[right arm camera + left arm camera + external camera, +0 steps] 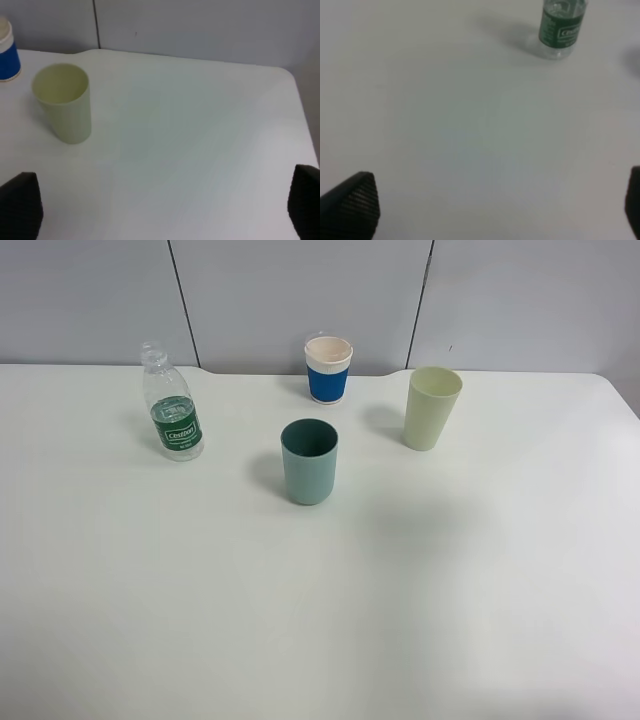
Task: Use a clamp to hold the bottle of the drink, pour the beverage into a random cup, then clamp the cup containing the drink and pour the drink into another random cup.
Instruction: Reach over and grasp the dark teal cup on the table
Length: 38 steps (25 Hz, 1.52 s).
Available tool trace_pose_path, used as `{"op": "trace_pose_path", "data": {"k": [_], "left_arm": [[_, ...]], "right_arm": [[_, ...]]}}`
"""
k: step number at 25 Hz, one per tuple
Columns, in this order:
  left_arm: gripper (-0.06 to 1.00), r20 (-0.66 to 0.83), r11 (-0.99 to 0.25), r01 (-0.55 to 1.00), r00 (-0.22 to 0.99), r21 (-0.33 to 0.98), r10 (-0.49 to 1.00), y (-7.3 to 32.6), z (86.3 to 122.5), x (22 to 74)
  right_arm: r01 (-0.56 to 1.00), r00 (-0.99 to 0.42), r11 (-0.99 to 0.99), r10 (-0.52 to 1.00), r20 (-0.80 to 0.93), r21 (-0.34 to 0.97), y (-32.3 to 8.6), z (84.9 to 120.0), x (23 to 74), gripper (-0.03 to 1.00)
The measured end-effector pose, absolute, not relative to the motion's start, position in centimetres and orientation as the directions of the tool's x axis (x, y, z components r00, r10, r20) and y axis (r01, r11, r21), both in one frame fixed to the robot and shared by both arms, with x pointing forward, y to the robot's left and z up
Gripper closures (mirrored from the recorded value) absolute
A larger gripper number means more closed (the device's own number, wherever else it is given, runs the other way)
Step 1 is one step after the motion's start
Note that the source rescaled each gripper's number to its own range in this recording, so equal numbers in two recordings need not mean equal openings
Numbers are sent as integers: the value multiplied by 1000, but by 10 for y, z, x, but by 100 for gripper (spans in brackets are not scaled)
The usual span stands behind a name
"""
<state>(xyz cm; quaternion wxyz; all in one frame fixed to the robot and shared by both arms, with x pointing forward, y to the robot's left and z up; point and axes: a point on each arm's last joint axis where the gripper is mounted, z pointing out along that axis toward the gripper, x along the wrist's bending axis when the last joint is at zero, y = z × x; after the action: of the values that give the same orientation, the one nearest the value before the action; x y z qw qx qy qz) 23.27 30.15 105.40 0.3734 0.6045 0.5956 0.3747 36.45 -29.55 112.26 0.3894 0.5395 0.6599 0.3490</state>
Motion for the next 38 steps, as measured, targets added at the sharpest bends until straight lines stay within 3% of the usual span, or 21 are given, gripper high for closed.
{"op": "trace_pose_path", "data": {"k": [8,20,26,38], "left_arm": [[-6,8,-12,440,10,898,1000,301,1054,233],[-6,8,-12,440,10,898,1000,301,1054,233],[-6,8,-12,440,10,898,1000,301,1054,233],[-6,8,-12,440,10,898,1000,301,1054,233]], "right_arm": [[434,-358,290,924,-132,853,-250,1101,420,2],[418,-644,477,756,-117,773,-167,1055,438,2],[436,-683,513,724,-99,740,-146,1026,441,2],[461,-649,477,756,-83,748,-149,951,439,2]]}}
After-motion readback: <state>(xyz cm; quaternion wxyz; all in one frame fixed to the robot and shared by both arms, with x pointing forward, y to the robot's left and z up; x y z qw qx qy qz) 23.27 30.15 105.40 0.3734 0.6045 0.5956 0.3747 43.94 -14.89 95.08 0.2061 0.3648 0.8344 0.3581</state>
